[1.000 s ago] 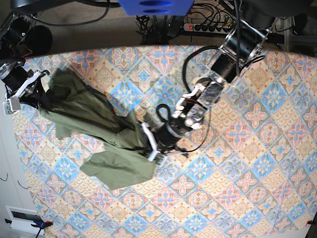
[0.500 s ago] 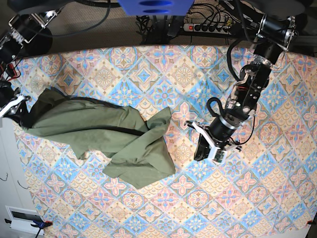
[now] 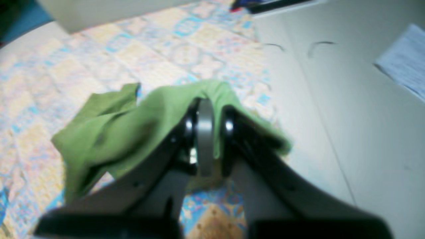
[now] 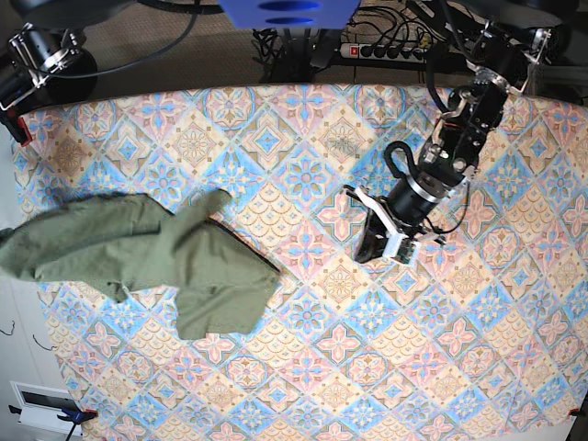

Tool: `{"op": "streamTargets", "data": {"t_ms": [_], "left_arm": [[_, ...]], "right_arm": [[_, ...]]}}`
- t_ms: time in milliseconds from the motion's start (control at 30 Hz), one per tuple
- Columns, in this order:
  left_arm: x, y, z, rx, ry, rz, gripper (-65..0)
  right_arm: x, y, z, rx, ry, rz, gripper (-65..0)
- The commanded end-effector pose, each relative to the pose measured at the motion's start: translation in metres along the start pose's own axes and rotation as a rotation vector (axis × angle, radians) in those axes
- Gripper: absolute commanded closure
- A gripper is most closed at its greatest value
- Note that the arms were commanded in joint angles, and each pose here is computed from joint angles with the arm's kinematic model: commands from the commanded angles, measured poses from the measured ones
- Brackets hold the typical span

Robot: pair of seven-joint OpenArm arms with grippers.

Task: Layout the t-shirt on the table in an organized manner, then fold the t-shirt properly
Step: 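Release with the left gripper and regrasp the shirt with the right gripper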

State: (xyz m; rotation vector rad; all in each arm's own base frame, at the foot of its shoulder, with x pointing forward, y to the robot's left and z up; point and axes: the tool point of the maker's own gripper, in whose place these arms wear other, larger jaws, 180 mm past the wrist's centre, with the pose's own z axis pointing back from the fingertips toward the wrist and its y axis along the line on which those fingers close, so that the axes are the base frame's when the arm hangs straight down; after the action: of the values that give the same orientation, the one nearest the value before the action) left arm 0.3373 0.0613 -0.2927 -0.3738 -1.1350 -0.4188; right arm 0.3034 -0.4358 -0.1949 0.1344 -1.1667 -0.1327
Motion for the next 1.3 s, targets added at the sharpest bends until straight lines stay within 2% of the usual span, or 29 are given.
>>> {"op": "streamTargets", "data": {"t_ms": [0, 67, 133, 200, 333, 433, 500, 667, 767, 933, 1133, 1267], "left_arm": [[0.016, -0.005, 0.000, -0.019, -0.051, -0.021, 0.0], [0.014, -0.021, -0.005, -0.053, -0.051, -0.002, 0.0], [0.002, -0.028, -0.007, -0.056, -0.029, 0.003, 0.0], [-0.004, -0.031, -0.008, -0.047, -0.020, -0.005, 0.0], [-0.007, -0.047, -0.012, -0.070, -0.020, 0.002, 0.0], [-0.009, -0.056, -0.013, -0.093, -0.016, 0.003, 0.0], [-0.007, -0.063, -0.015, -0.104, -0.022, 0.017, 0.0], [-0.015, -0.073, -0.020, -0.121, -0.004, 0.027, -8.0], [-0.022, -0.078, -0.025, -0.129, 0.015, 0.035, -10.8], [-0.022, -0.081, -0.025, -0.132, 0.013, 0.041, -11.2], [-0.022, -0.080, -0.024, -0.130, 0.013, 0.042, -11.2], [-0.021, -0.078, -0.025, -0.126, 0.012, 0.042, -11.2]], "right_arm": [[0.021, 0.001, 0.004, -0.003, -0.052, 0.038, -2.4], [0.009, -0.001, -0.002, -0.025, 0.003, 0.057, -2.6], [-0.024, -0.004, -0.005, -0.059, 0.090, 0.026, -3.3], [-0.053, -0.006, -0.004, -0.097, 0.167, -0.004, -7.5], [-0.080, 0.005, 0.006, -0.138, 0.238, 0.051, -20.1], [-0.101, 0.019, 0.013, -0.131, 0.274, 0.068, -22.2], [-0.115, 0.035, 0.012, -0.098, 0.313, 0.089, -22.2], [-0.148, 0.074, 0.006, 0.008, 0.427, 0.169, -22.1], [-0.162, 0.101, -0.005, 0.089, 0.462, 0.193, -22.1], [-0.172, 0.124, -0.034, 0.154, 0.441, 0.083, -22.1], [-0.212, 0.117, -0.055, 0.176, 0.521, -0.114, -22.4], [-0.225, 0.116, -0.061, 0.184, 0.548, -0.182, -22.3]]}}
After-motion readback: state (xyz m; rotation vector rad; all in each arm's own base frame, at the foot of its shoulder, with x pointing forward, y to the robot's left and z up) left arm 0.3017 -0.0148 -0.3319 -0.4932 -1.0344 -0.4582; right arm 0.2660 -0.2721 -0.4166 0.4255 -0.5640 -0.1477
